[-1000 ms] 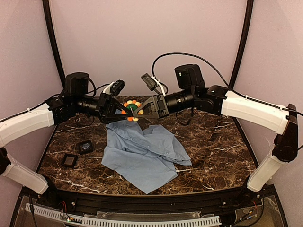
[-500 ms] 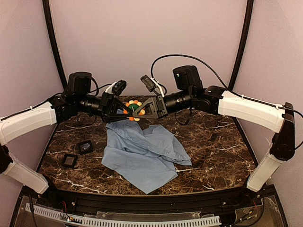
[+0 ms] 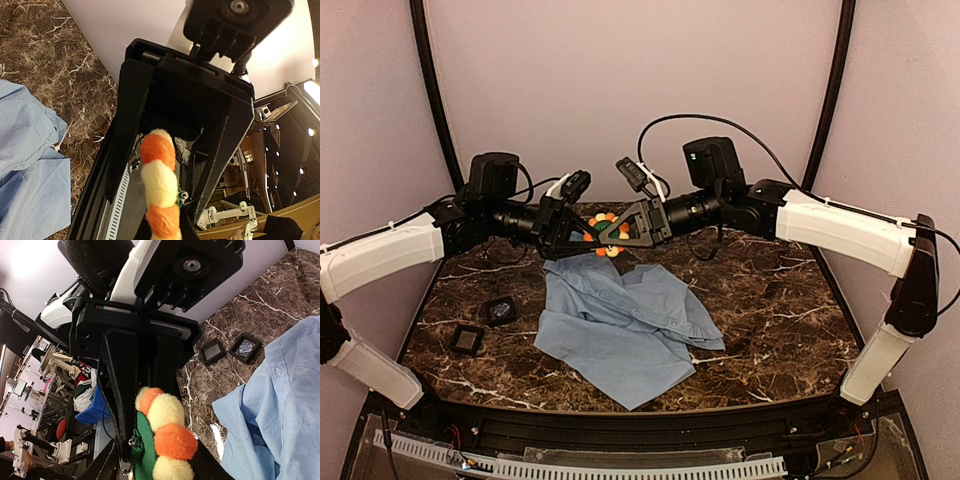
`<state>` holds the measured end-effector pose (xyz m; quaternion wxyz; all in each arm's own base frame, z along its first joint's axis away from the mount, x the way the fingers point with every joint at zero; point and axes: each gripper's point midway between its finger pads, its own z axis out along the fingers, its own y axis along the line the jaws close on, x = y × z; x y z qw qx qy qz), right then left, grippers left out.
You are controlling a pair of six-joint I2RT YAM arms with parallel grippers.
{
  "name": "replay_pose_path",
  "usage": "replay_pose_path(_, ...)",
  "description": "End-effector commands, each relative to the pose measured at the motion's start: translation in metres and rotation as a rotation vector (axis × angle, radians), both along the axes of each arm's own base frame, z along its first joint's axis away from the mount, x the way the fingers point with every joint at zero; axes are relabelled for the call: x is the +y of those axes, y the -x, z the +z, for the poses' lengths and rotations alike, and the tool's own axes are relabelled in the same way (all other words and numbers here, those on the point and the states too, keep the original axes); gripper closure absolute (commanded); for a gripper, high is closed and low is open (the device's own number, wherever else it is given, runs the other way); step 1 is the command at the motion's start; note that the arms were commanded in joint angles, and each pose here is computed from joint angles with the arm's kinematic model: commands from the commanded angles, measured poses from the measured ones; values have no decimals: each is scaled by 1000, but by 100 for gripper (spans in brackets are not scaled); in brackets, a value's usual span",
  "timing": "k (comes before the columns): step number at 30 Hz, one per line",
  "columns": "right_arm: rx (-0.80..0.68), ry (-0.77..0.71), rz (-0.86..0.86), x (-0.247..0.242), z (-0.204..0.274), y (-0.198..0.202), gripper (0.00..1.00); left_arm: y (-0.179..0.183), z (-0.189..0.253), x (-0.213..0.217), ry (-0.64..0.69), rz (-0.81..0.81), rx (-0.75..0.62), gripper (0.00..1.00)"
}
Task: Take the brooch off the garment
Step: Close the brooch securely.
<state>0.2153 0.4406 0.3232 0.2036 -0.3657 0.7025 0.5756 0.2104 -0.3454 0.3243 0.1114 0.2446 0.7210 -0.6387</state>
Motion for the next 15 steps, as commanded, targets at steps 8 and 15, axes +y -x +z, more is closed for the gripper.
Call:
replay_pose_path(8, 56, -69, 22, -7, 6, -12, 58, 5, 20, 0, 36, -31, -72, 99)
replay_pose_path(15, 86, -78, 76, -5, 5, -4, 59, 3, 23, -1, 38, -25, -85, 99)
